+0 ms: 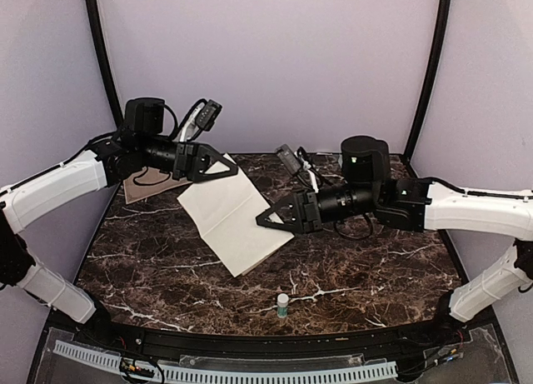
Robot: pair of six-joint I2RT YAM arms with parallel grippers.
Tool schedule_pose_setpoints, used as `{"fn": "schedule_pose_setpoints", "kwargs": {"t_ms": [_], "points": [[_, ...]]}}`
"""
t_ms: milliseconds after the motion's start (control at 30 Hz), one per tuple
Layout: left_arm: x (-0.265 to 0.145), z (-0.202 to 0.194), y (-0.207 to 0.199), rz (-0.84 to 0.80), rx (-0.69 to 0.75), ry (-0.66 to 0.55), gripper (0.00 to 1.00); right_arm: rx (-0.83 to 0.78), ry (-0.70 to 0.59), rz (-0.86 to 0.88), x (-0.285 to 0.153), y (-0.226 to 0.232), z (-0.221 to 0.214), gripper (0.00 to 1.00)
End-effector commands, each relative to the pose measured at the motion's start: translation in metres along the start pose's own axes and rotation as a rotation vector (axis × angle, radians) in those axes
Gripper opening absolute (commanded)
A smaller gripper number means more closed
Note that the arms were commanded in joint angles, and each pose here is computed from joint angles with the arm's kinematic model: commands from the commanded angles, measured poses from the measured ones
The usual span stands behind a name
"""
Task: Place the letter into the envelope and seal it
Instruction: Fold the letter.
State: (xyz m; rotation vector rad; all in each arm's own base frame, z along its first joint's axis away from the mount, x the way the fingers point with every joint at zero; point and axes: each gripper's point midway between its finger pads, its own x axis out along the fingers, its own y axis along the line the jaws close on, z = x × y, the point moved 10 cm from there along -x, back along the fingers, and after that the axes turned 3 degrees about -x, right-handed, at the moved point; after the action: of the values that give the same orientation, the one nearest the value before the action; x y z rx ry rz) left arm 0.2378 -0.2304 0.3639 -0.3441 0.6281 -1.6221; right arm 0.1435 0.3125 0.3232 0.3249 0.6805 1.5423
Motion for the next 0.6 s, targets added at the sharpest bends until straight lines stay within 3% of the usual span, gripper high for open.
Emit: {"fn": "schedule_pose_setpoints", "kwargs": {"t_ms": [0, 67, 133, 167, 200, 233, 333, 467, 567], "points": [[-0.003, -0.004, -0.008, -0.026, 0.014, -0.004, 0.0, -0.064, -0.034, 0.071, 0.007, 0.012, 0.017, 0.1], [-0.003, -0.006, -0.007, -0.025, 0.008, -0.006, 0.0, -0.067, -0.036, 0.065, 0.008, 0.012, 0.019, 0.0], [-0.003, -0.006, -0.006, -0.001, 0.012, -0.01, 0.11, -0.072, -0.046, 0.049, 0.006, 0.012, 0.02, 0.0], [-0.005, -0.005, -0.007, 0.034, 0.015, -0.019, 0.28, -0.074, -0.054, 0.039, 0.005, 0.013, 0.02, 0.0], [-0.007, -0.002, -0.011, 0.057, 0.04, -0.032, 0.37, -0.076, -0.063, 0.031, 0.003, 0.013, 0.021, 0.0], [-0.009, -0.001, -0.01, 0.112, 0.046, -0.048, 0.51, -0.078, -0.07, 0.023, 0.002, 0.014, 0.02, 0.0], [-0.02, 0.01, -0.019, 0.283, 0.126, -0.118, 0.73, -0.076, -0.087, 0.001, -0.002, 0.013, 0.019, 0.0], [-0.037, 0.024, -0.033, 0.49, 0.196, -0.166, 0.81, -0.068, -0.097, -0.027, -0.005, 0.011, 0.017, 0.0], [-0.043, 0.027, -0.043, 0.535, 0.205, -0.151, 0.82, -0.067, -0.103, -0.043, -0.005, 0.01, 0.016, 0.0]]}}
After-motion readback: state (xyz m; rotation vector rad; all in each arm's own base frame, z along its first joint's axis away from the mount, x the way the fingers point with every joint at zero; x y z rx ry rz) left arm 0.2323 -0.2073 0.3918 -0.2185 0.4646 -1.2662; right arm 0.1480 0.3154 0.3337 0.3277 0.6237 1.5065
